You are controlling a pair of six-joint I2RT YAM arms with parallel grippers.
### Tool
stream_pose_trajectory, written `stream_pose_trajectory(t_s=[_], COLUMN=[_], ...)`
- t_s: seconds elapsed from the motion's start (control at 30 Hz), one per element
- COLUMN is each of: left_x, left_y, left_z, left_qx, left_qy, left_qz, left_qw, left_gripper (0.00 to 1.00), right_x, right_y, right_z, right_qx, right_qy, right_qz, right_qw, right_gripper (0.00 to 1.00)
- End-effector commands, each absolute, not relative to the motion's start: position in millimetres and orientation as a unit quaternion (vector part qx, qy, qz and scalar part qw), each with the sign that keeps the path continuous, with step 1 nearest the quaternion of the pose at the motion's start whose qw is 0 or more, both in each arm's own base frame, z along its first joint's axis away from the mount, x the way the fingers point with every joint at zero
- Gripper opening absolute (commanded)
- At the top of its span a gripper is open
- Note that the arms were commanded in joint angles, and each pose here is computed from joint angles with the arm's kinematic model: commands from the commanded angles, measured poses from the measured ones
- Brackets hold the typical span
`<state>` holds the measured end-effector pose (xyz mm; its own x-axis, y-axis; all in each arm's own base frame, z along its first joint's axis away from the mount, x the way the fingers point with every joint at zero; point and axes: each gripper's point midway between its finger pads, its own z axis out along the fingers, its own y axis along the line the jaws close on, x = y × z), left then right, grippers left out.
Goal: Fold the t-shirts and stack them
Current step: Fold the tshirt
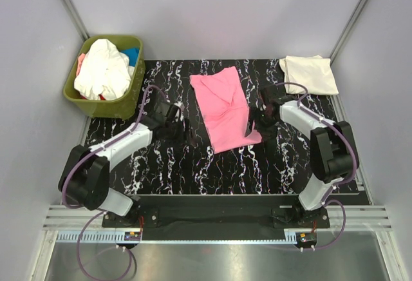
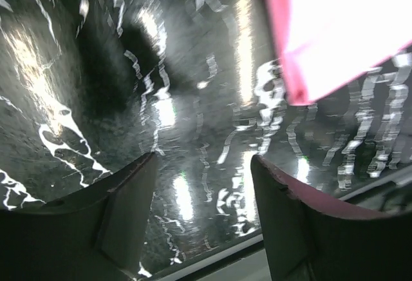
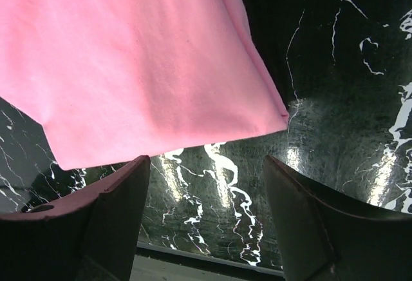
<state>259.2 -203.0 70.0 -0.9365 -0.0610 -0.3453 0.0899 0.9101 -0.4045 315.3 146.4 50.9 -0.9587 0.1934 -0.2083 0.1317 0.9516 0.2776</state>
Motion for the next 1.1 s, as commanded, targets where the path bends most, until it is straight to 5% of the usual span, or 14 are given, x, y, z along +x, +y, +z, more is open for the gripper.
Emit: stream_pose_trajectory(t_s=[0.0,0.57,0.87,1.07], left_x=[269.8,258.4,257.5,254.6], left_y=[-209.8,-264.4,-272.1,-275.6], left_z=[89.1,68.1,63.7,48.8], left_qx=[0.002,-0.02,-0.025,-0.048], left_qy=[0.946,0.928,0.927,0.931], left_qz=[-0.238,-0.321,-0.32,-0.308], left_qw=[0.219,0.188,0.192,0.192], left_gripper=[0.63,0.54,0.51,0.56], right_x=[310.4,317.9,321.7,310.6], right_y=[140.5,111.8,120.1,137.5], right_z=[54.2,15.2,2.9,10.3], right_qx=[0.085,0.173,0.17,0.162], right_qy=[0.981,0.967,0.965,0.959], right_qz=[0.121,0.142,0.164,0.209], right_qw=[0.128,0.121,0.113,0.104], right_gripper=[0.78,0.67,0.25,0.07])
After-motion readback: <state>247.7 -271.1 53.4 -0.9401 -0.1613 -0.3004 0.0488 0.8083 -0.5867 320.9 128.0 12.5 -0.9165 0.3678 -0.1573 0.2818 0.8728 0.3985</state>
